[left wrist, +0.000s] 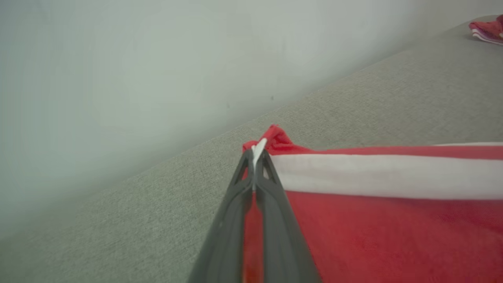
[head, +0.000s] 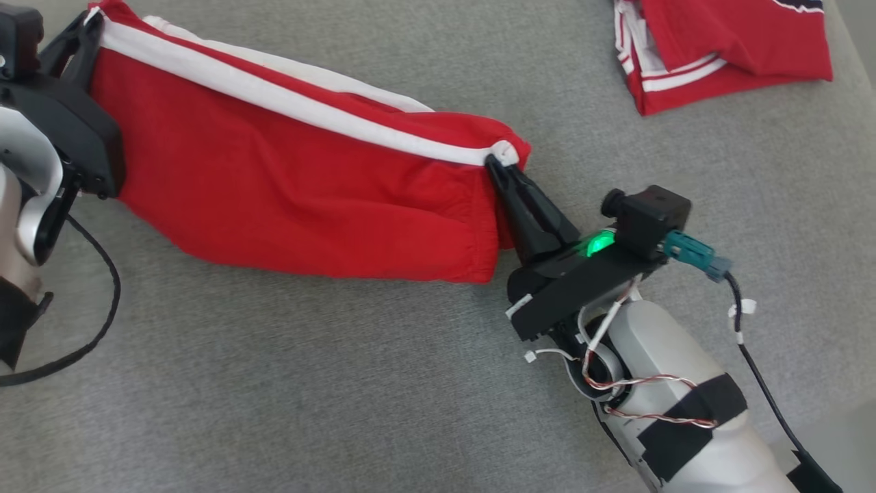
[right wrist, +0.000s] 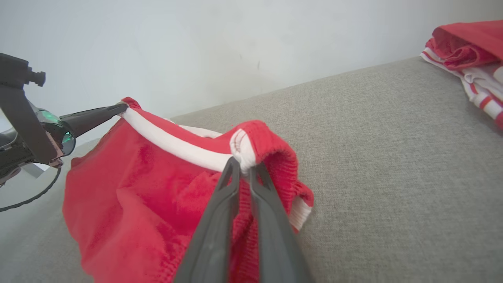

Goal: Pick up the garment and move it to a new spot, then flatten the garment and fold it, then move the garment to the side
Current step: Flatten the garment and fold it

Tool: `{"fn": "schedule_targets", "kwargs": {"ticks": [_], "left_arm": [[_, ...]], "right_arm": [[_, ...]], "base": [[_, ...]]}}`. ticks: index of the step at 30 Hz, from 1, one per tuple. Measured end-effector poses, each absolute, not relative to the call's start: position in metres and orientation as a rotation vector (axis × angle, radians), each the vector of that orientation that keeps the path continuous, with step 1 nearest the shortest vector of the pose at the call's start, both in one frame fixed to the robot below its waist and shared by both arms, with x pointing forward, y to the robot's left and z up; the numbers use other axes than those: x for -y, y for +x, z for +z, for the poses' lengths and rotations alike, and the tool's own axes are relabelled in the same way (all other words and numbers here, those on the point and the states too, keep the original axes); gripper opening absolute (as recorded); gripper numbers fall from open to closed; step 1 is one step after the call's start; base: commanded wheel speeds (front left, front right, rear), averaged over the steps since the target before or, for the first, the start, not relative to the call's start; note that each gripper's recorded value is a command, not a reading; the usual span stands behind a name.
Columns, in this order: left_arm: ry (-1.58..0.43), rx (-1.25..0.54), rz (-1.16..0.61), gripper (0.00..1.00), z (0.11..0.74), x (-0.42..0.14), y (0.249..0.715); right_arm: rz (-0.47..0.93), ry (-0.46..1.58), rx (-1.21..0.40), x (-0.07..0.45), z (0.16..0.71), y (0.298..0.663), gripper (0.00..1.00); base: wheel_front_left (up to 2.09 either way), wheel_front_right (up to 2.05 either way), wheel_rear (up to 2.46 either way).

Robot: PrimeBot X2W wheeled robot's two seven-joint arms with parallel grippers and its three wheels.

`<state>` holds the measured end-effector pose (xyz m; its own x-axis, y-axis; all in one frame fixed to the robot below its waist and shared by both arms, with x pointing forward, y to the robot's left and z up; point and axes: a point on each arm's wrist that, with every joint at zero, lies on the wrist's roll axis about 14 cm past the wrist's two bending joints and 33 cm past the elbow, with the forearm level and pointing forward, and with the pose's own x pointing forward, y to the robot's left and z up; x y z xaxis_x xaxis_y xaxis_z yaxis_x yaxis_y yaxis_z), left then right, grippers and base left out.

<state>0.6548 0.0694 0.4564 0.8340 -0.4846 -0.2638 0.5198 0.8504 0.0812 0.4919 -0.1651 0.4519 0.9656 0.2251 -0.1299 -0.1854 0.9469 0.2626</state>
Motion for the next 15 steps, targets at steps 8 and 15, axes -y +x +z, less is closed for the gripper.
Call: {"fn": "schedule_targets", "kwargs": {"ticks": [8,15], "left_arm": [[0.125,-0.209,-0.559,1.00,0.448,-0.054,0.653],[0.075,-0.122,-0.546,1.00,0.479,-0.058,0.646]], "right_arm": [[0.200,0.210,-0.151,0.171,0.451,0.490,1.00],[0.195,0.207,-0.098,0.176,0.470,0.475,1.00]], "base": [[0.00,0.00,0.00],[0.00,0.00,0.00]]}}
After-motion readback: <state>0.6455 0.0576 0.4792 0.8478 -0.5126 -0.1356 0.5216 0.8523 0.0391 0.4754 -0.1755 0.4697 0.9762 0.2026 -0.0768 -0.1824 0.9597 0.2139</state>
